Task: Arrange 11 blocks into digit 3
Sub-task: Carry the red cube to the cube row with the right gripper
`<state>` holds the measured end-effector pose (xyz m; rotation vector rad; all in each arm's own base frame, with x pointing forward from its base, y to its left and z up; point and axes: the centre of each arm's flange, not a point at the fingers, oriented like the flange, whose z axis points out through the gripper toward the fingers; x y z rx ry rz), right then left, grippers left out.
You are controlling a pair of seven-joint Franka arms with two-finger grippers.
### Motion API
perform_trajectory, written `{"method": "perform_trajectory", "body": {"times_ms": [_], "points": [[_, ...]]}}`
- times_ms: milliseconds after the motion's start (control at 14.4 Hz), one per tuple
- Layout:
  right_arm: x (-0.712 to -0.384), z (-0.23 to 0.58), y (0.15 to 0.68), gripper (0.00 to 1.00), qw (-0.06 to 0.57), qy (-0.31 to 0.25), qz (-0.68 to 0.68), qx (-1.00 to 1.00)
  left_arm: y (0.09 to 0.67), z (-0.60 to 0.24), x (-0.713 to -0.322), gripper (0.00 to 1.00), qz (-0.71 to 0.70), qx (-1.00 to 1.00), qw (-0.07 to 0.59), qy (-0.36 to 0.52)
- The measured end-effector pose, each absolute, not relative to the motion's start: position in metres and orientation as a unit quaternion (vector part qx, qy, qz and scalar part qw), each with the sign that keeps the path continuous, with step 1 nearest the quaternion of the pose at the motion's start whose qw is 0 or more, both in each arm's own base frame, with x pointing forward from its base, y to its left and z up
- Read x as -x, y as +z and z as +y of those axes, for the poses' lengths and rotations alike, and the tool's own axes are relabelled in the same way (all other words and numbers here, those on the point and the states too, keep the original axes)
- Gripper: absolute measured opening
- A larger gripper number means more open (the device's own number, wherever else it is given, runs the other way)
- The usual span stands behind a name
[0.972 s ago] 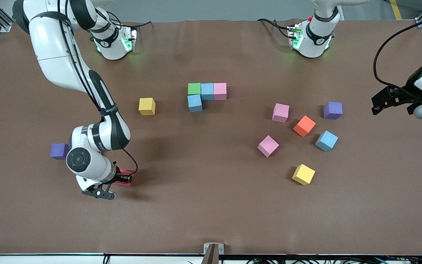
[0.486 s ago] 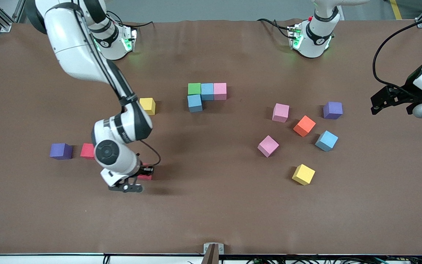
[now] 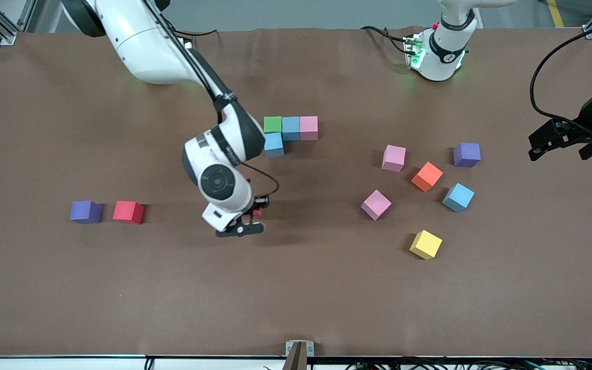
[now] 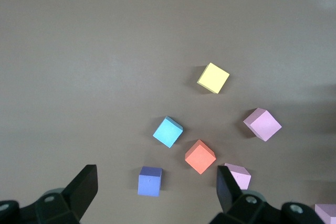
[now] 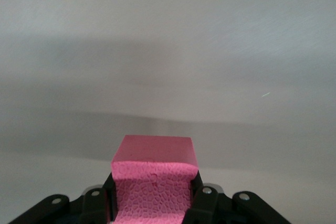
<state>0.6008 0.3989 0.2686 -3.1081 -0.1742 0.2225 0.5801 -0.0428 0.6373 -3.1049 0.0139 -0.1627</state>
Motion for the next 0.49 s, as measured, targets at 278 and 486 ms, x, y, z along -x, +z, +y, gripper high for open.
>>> {"method": "perform_trajectory", "body": {"times_ms": [278, 486], "points": [[-0.554, 0.442, 0.250, 0.52, -0.008, 0.091, -0.056, 0.994, 0.637, -0.043, -0.580, 1.00, 0.004, 0.999, 0.016, -0.052], [-0.537, 0.440, 0.249, 0.52, -0.005, 0.084, -0.057, 0.995, 0.637, -0.043, -0.580, 1.00, 0.004, 0.999, 0.016, -0.052]]}}
